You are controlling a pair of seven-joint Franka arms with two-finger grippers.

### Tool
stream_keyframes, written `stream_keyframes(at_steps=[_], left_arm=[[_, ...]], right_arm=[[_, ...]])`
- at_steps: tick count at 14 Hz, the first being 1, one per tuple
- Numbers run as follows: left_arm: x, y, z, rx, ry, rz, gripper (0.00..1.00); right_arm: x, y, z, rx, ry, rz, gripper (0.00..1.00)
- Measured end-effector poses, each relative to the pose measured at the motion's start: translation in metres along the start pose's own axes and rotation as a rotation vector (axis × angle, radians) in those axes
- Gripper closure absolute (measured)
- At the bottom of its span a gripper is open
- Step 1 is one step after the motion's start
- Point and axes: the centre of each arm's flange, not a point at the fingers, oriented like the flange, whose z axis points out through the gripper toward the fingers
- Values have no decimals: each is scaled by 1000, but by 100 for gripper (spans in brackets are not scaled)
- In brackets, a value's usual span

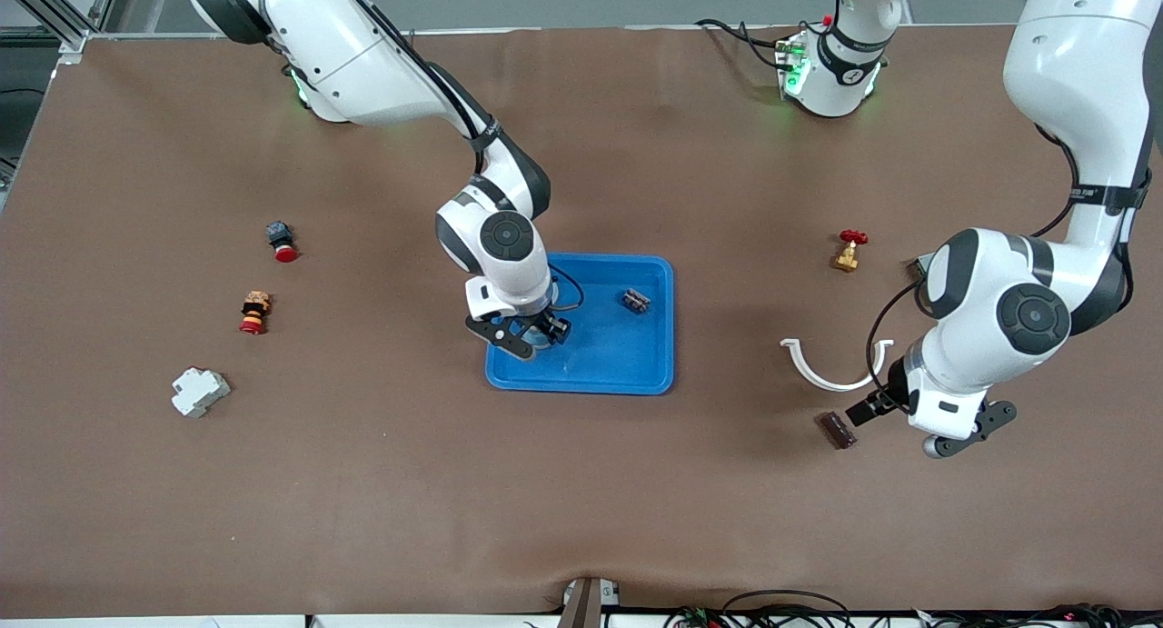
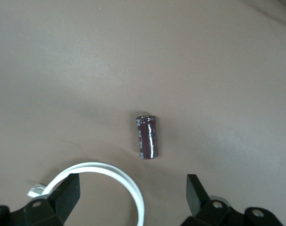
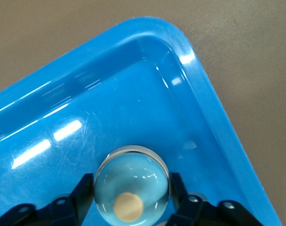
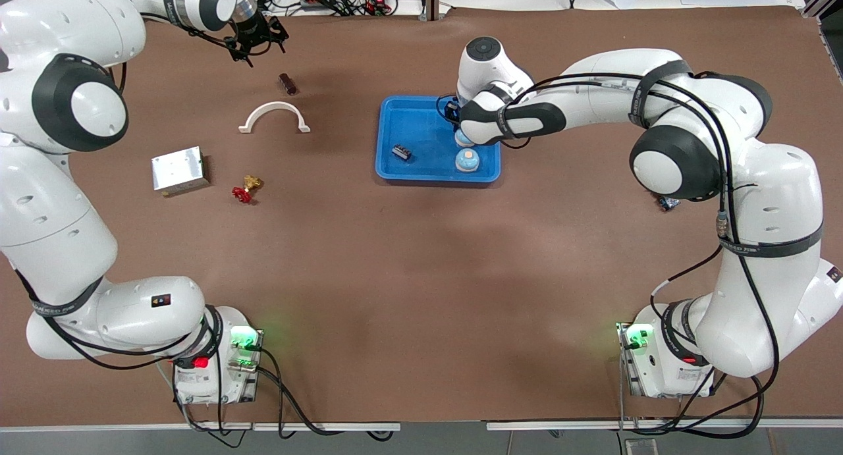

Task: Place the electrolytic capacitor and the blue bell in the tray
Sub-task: 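Release the bell in the tray while the left gripper grasps the capacitor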

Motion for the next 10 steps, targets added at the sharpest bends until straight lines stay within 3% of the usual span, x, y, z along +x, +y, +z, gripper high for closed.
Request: stream_keyframes(at_steps=[2, 7, 10], left_arm=[[1, -1, 19, 0, -16, -30, 0], [0, -12, 67, 24, -69, -128, 0], [2, -15, 85, 13, -66, -146, 0]], right_arm=[[-2, 0, 4, -5, -1, 1, 1], [6, -8, -7, 9, 11, 9, 0], [17, -17, -30, -55, 6, 16, 0]])
